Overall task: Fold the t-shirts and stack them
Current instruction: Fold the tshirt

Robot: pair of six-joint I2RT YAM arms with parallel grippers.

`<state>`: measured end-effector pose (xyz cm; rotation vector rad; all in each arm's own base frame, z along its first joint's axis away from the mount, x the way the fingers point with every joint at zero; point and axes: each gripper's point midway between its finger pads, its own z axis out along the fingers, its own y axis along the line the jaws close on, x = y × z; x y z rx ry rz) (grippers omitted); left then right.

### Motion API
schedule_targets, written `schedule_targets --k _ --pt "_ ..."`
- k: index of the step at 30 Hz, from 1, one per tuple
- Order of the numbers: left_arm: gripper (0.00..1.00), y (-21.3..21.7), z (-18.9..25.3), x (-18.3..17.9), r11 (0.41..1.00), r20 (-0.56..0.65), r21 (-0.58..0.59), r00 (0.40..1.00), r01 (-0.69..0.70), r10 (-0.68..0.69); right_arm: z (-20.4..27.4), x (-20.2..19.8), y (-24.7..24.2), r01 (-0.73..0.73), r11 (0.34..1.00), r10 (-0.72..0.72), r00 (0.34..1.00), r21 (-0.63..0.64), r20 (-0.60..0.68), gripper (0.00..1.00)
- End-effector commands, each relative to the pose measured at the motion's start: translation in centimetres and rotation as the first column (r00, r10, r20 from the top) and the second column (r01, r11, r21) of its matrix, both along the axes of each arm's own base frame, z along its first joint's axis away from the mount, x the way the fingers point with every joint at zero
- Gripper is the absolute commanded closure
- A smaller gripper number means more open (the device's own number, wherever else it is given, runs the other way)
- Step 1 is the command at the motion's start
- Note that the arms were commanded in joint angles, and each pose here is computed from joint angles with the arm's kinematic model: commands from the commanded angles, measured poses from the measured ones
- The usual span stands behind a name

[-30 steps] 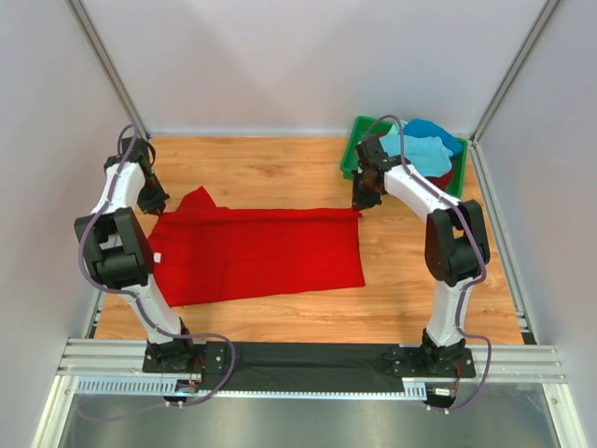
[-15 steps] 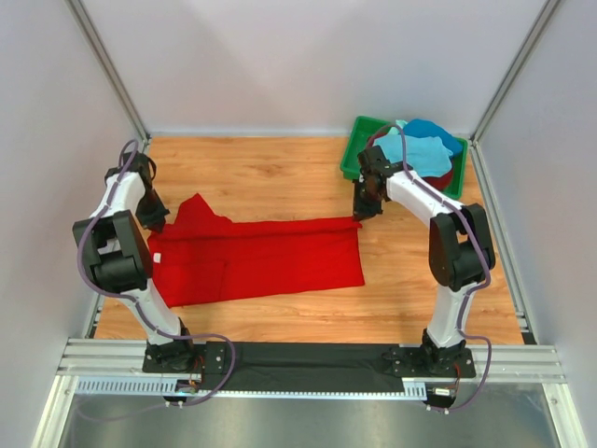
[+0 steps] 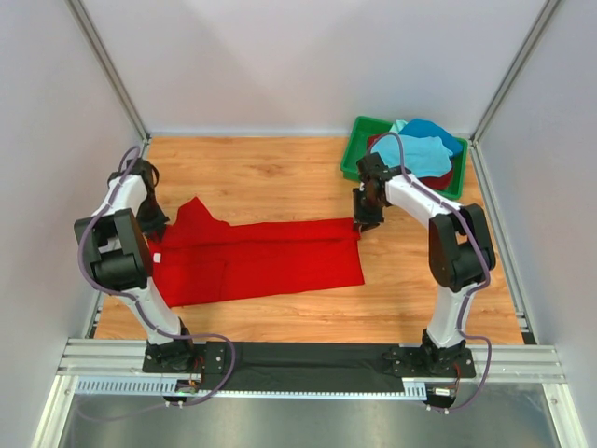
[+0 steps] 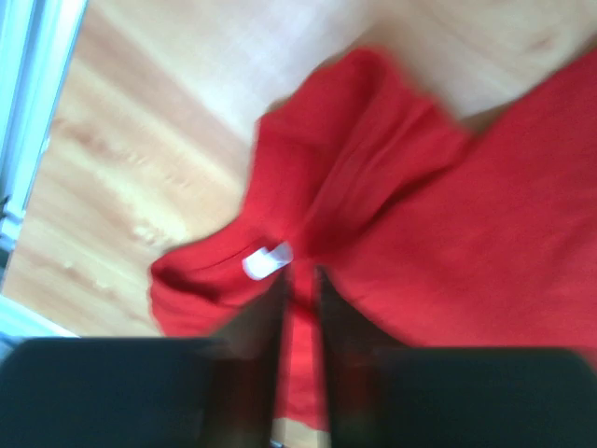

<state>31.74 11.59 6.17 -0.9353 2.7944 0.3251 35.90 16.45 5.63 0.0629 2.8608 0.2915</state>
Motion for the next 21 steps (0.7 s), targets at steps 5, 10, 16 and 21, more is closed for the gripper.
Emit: schedule_targets --k 5,10,16,21 --pt "0.45 -1.0 3.2 -3.0 0.992 0.093 0.036 0.989 -0.121 0.117 5.8 1.5 2.3 -0.080 0.992 0.056 0.973 0.098 0.223 0.45" --pt "0.40 -3.8 4.4 1.7 0.999 0.283 -0.047 0.959 0.015 -0.001 6.0 4.9 5.0 -0.103 0.982 0.068 0.975 0.161 0.213 0.43" --pt "0.39 -6.2 2.5 9.4 0.985 0.319 -0.042 0.937 0.166 -0.145 5.9 8.0 6.9 -0.137 0.974 0.099 0.974 0.179 0.203 0.43" --pt "0.37 -5.1 1.2 14.3 0.981 0.284 0.080 0.940 0.174 -0.190 5.6 8.2 7.3 -0.138 0.970 0.100 0.976 0.199 0.192 0.44"
